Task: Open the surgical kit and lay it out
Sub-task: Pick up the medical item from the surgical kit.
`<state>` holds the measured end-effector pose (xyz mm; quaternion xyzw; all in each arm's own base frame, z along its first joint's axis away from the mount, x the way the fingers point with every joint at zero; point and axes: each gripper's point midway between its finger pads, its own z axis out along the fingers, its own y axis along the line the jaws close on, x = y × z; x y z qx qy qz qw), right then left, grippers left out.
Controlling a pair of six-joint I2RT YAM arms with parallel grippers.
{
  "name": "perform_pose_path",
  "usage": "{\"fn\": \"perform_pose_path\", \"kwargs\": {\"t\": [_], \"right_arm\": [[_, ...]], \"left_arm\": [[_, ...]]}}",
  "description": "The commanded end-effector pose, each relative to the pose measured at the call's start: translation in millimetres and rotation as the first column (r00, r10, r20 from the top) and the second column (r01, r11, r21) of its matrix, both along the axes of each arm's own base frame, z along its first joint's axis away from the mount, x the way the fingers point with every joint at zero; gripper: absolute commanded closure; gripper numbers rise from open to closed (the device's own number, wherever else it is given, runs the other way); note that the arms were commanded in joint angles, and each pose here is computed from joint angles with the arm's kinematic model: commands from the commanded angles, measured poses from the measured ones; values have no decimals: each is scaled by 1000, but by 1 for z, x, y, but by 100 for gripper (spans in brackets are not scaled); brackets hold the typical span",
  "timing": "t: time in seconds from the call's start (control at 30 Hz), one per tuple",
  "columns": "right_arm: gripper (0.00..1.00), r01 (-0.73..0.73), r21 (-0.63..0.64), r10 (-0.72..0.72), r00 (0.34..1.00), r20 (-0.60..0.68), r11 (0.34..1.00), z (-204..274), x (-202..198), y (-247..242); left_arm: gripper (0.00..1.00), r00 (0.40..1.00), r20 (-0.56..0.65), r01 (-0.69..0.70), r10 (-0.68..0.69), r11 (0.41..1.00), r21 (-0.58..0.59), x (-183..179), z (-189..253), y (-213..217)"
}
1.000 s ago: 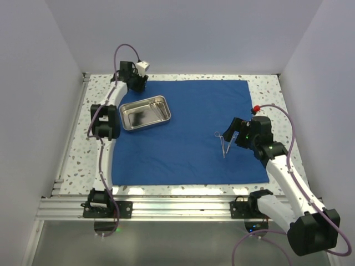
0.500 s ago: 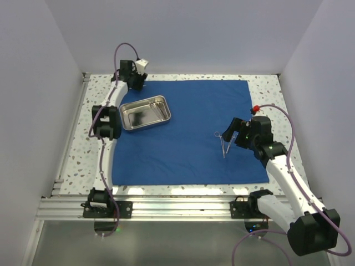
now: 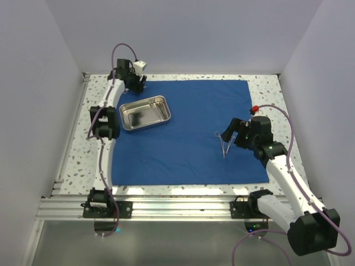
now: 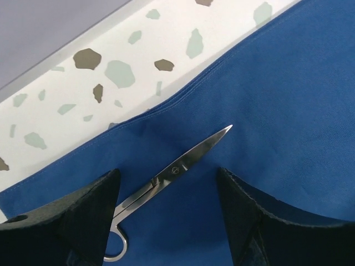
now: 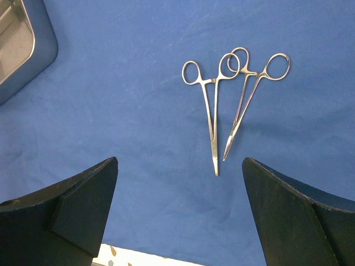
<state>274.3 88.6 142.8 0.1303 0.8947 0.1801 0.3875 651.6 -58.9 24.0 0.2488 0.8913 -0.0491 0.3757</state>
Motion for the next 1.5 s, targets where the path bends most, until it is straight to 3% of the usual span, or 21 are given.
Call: {"fn": "perform_pose_path", "kwargs": {"t": [0.0,0.03,0.1,0.13,0.33,0.4,0.43,0.5,0.57,0.7,0.83,0.97,1.03,1.2,1.47], "right_arm": [[1,-19,24,18,999,35,1000,7,3,6],[1,-17,25,16,999,37,1000,7,3,5],[1,-16,24,15,999,37,1000,7,4,5],[1,-18,23,17,999,34,1000,7,3,5],[1,-17,22,16,999,48,1000,11,1,4],[1,-8,20,7,999,50,1000,11,1,2],[1,-9,17,8,999,51,1000,11,0,3],[1,-8,18,7,999,51,1000,11,0,3],[1,-5,14,5,999,48,1000,10,1,2],[1,-2,9,1,999,50,1000,10,1,1],[1,6,6,-6,999,47,1000,8,3,0],[1,9,2,-9,999,37,1000,5,4,0],[1,14,-3,-14,999,36,1000,5,5,-2],[1,22,-8,-22,999,37,1000,4,7,-3],[1,31,-18,-30,999,24,999,-1,8,-4]], "left_arm": [[30,889,-453,70,-70,997,-17,-106,-92,-17],[36,863,-500,72,-69,997,-14,-118,-94,-18],[58,846,-525,88,-94,995,-36,-129,-87,-24],[67,863,-500,75,-77,997,-23,-125,-71,-23],[69,797,-603,10,28,998,59,-152,-97,-8],[75,795,-605,-2,35,998,55,-152,-99,-12],[78,822,-568,-19,47,998,56,-140,-96,-10],[93,845,-526,-59,98,994,92,-130,-95,-3],[100,887,-422,-134,185,980,147,-103,-84,12],[100,900,-247,-336,360,932,135,-63,-52,48],[100,897,-89,-429,434,901,68,-34,-7,58],[100,856,19,-517,516,856,28,-24,19,75],[100,804,96,-587,586,809,-25,-21,41,85],[100,746,208,-620,632,774,-131,-18,86,95],[100,735,239,-610,634,773,-173,-13,99,93]]}}
